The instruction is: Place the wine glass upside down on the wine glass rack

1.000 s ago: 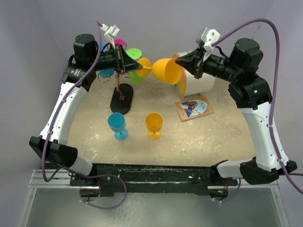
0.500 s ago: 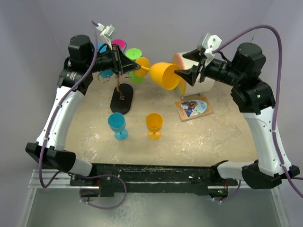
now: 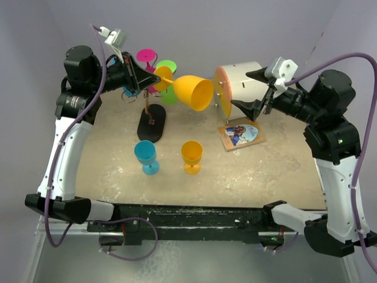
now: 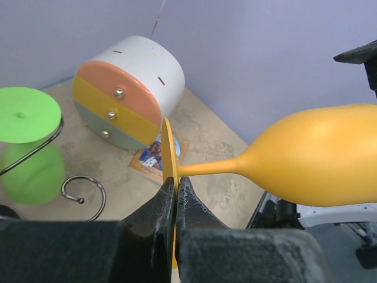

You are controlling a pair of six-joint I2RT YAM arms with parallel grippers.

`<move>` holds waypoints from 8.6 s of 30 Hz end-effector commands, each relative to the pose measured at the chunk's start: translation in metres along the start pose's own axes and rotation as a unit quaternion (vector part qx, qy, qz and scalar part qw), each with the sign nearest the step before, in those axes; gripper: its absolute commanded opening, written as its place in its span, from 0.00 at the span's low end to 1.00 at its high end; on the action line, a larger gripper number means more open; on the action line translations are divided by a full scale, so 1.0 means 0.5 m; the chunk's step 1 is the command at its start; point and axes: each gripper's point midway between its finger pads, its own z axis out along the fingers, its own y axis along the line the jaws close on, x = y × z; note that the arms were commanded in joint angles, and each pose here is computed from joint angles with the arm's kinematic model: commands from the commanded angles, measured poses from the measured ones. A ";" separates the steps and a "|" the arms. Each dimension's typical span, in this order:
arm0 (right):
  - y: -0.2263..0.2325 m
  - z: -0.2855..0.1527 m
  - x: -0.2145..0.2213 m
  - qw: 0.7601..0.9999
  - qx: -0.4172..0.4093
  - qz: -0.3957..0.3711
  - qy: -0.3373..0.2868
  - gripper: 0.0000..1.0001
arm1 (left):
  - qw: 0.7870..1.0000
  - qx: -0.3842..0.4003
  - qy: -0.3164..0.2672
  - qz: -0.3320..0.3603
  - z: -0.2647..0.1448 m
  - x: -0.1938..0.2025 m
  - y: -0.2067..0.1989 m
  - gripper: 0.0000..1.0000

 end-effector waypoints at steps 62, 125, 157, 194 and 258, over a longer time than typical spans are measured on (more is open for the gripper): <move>0.006 -0.024 0.425 0.985 0.075 0.066 0.142 0.89 | 0.634 -0.337 0.265 0.644 -0.327 -0.048 0.265 0.00; -0.016 -0.043 0.424 0.984 0.092 0.054 0.142 0.90 | 0.631 -0.371 0.227 0.643 -0.199 -0.057 0.406 0.07; -0.017 -0.047 0.424 0.985 0.090 0.059 0.139 0.90 | 0.660 -0.313 0.251 0.635 -0.225 0.011 0.347 0.08; -0.021 -0.050 0.437 0.983 0.091 0.066 0.144 0.91 | 0.694 -0.296 0.254 0.605 -0.234 0.067 0.308 0.73; 0.299 0.245 0.603 0.895 -0.232 0.035 0.380 0.49 | 0.893 -0.348 0.101 0.266 -0.360 0.252 0.219 0.99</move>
